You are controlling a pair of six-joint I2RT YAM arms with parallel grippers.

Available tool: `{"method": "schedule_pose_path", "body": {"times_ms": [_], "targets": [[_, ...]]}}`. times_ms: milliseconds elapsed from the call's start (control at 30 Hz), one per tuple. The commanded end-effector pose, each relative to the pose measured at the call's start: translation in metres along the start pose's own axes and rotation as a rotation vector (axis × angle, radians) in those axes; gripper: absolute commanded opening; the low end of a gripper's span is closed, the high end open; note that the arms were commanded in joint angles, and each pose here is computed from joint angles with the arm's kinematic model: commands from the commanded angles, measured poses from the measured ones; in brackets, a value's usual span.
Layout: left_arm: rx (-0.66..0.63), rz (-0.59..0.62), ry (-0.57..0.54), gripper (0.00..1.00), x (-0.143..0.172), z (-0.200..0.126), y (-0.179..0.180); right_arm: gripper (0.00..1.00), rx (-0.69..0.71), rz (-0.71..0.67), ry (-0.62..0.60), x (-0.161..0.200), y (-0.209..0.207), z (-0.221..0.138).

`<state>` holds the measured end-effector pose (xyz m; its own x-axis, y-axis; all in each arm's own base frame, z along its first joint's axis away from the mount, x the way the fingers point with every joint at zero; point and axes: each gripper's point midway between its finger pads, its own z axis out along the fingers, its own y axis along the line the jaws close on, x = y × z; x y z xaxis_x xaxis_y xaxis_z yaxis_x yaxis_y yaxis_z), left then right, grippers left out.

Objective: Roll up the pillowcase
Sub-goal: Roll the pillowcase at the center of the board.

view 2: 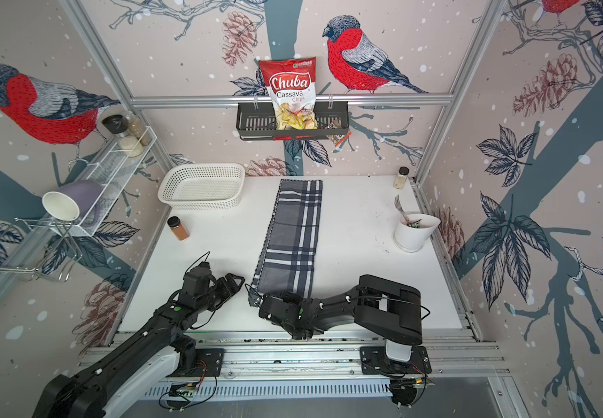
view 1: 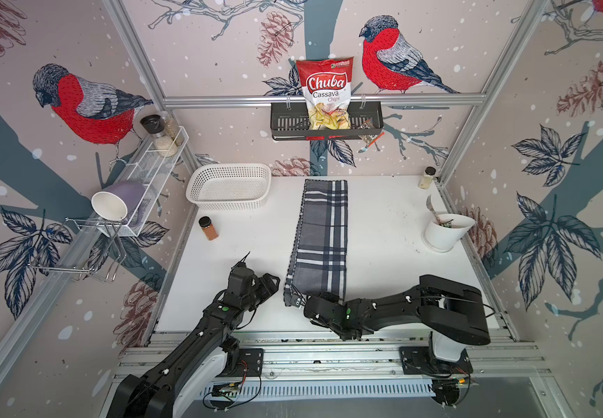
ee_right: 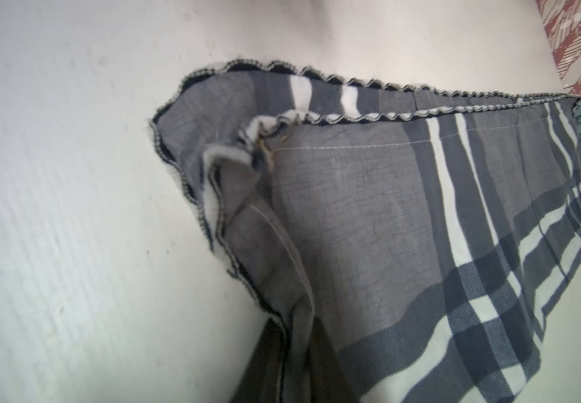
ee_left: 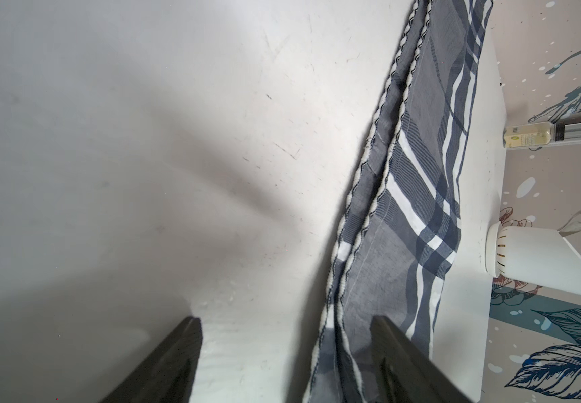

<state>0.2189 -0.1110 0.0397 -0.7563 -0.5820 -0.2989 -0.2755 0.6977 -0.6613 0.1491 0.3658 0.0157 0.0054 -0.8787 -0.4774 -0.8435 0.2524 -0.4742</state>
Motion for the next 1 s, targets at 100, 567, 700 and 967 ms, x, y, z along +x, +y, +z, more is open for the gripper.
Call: {"method": "schedule_pose_path", "body": {"times_ms": [100,567,700,967], "targets": [[-0.045,-0.024,0.011,0.81,0.005,-0.002,0.012,0.0,-0.318,-0.008,0.102,0.011,0.031,-0.024],[0.05,0.117,-0.043,0.73,-0.024,-0.011,-0.036,0.0,-0.845,0.368,0.068,-0.021,-0.031,-0.058],[0.07,0.158,-0.056,0.72,-0.033,-0.009,-0.048,0.02,-0.833,0.379,0.094,-0.016,-0.062,-0.044],[0.056,0.191,-0.067,0.75,-0.044,-0.004,-0.057,0.28,-0.761,0.409,0.179,0.002,-0.108,0.0]]}}
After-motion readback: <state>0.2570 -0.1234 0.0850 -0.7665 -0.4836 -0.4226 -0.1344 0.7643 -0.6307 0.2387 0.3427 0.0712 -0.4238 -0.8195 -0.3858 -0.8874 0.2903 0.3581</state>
